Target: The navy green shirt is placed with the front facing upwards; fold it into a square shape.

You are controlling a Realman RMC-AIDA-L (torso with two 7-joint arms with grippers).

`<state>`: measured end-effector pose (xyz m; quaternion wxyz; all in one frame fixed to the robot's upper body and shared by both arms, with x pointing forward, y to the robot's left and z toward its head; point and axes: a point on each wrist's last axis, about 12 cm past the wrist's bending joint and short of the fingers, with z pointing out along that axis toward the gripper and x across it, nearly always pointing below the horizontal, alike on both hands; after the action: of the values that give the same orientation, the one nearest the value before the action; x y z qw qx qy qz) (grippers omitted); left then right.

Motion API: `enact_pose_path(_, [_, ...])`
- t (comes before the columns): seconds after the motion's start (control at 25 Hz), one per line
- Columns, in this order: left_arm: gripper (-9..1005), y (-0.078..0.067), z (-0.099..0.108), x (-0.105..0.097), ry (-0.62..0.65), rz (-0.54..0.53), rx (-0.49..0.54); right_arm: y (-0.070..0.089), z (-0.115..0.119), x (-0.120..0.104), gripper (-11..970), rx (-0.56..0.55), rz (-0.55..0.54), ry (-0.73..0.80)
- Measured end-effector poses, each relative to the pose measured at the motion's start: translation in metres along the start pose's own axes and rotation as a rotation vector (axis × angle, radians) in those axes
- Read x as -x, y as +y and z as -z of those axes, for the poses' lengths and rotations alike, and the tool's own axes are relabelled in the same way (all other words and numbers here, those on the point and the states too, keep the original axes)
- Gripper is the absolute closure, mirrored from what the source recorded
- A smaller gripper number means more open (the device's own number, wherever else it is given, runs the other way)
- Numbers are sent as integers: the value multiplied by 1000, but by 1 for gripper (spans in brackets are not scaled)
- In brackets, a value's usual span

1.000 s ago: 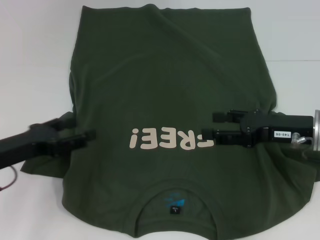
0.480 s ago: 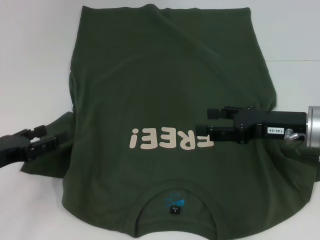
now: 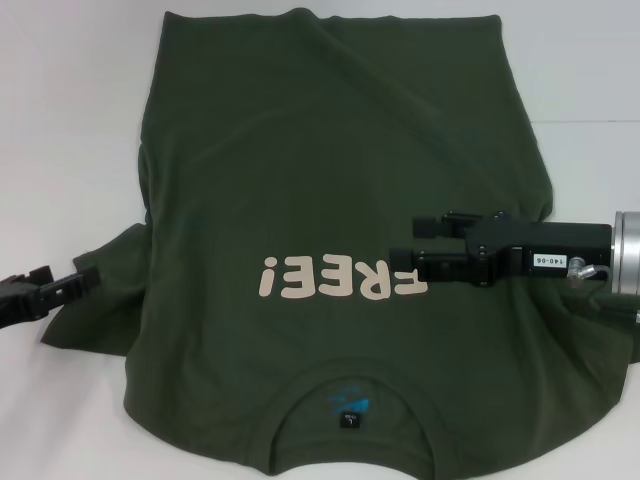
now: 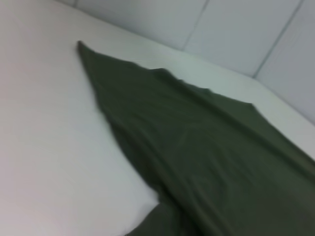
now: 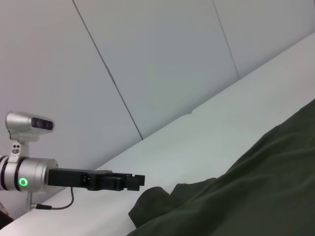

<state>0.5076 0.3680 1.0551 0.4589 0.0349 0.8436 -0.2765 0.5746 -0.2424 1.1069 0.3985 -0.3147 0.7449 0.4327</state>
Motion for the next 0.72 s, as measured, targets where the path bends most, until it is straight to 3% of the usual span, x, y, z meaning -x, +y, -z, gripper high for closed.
enact_pose_path(0.72, [143, -3, -15, -5, 90, -43, 4, 0, 1, -1, 105, -9, -3, -16])
